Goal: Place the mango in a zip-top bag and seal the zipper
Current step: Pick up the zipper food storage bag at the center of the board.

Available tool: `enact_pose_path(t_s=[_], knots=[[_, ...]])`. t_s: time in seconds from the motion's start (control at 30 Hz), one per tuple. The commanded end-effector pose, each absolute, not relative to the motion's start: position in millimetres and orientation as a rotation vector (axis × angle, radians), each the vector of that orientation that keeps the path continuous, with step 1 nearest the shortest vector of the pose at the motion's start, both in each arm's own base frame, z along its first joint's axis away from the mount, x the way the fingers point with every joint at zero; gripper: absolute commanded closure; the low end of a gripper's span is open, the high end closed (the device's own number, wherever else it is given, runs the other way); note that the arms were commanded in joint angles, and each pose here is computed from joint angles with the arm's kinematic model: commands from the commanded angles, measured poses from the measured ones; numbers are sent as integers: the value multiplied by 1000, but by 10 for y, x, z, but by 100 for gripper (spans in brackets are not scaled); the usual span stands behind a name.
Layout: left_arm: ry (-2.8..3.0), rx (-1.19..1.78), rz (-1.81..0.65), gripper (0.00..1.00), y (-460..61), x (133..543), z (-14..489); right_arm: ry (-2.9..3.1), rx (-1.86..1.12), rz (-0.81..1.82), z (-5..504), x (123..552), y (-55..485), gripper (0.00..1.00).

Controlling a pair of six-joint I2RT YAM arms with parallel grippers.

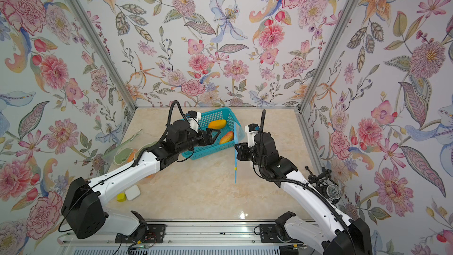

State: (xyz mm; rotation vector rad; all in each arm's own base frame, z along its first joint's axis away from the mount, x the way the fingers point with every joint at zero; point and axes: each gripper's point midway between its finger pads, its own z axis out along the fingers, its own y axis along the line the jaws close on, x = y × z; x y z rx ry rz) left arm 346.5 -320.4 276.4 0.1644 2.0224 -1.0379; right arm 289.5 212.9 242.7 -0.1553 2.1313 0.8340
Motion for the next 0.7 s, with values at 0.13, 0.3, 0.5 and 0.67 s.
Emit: enact_pose_path(t_s=[0.13,0.3,0.5,0.67], knots=[[1924,414,-1199,22,-3687,3385,3108,2053,-162,944,2604,2857,2233,100],[1988,446,-1239,41,-3826,3403,2864,2037,-157,950,2647,2857,2237,100],[2008,518,-1313,49,-3983,3347,2764,2031,-165,959,2658,2860,2270,100],[2006,537,-1323,55,-4004,3318,2774,2032,-166,954,2644,2869,2273,100]])
